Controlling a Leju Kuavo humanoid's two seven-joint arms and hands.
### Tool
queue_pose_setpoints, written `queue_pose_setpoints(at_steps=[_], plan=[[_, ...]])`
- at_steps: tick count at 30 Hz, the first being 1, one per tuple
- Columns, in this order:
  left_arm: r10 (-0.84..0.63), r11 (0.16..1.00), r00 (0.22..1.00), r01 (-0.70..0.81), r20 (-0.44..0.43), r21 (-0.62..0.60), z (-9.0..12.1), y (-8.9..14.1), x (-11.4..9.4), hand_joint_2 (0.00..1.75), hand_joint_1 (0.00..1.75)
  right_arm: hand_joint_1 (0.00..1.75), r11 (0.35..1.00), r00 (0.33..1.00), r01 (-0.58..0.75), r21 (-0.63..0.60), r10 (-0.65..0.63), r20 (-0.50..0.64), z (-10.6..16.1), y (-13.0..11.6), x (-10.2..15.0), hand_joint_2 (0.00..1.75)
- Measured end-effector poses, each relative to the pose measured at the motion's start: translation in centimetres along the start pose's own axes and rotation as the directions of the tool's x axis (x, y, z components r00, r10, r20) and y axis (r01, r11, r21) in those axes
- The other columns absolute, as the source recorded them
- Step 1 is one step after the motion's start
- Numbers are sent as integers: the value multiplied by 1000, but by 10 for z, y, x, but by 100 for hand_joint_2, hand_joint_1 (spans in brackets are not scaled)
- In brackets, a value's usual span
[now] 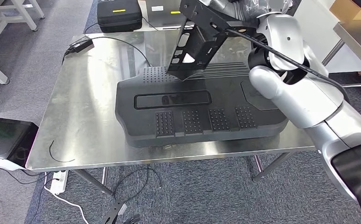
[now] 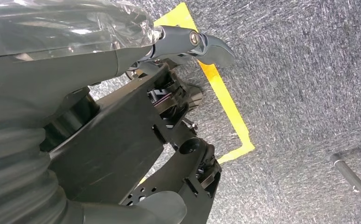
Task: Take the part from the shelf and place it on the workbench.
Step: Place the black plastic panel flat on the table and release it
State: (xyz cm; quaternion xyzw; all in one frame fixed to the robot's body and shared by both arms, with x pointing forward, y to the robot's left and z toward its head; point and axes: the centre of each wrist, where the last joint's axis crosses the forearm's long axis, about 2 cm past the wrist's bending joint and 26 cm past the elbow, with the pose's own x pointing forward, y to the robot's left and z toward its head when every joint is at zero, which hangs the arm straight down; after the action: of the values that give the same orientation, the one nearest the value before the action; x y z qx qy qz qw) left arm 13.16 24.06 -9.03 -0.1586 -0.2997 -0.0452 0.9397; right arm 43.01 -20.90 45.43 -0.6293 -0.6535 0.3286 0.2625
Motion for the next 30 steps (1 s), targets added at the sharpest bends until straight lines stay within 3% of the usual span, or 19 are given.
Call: queue_pose_setpoints(at_steps=[30], plan=[[0, 1000, 1000, 0, 11, 3, -1, 0, 3, 175, 0, 0, 984, 999, -21, 179, 16, 28, -4, 7, 12, 0]])
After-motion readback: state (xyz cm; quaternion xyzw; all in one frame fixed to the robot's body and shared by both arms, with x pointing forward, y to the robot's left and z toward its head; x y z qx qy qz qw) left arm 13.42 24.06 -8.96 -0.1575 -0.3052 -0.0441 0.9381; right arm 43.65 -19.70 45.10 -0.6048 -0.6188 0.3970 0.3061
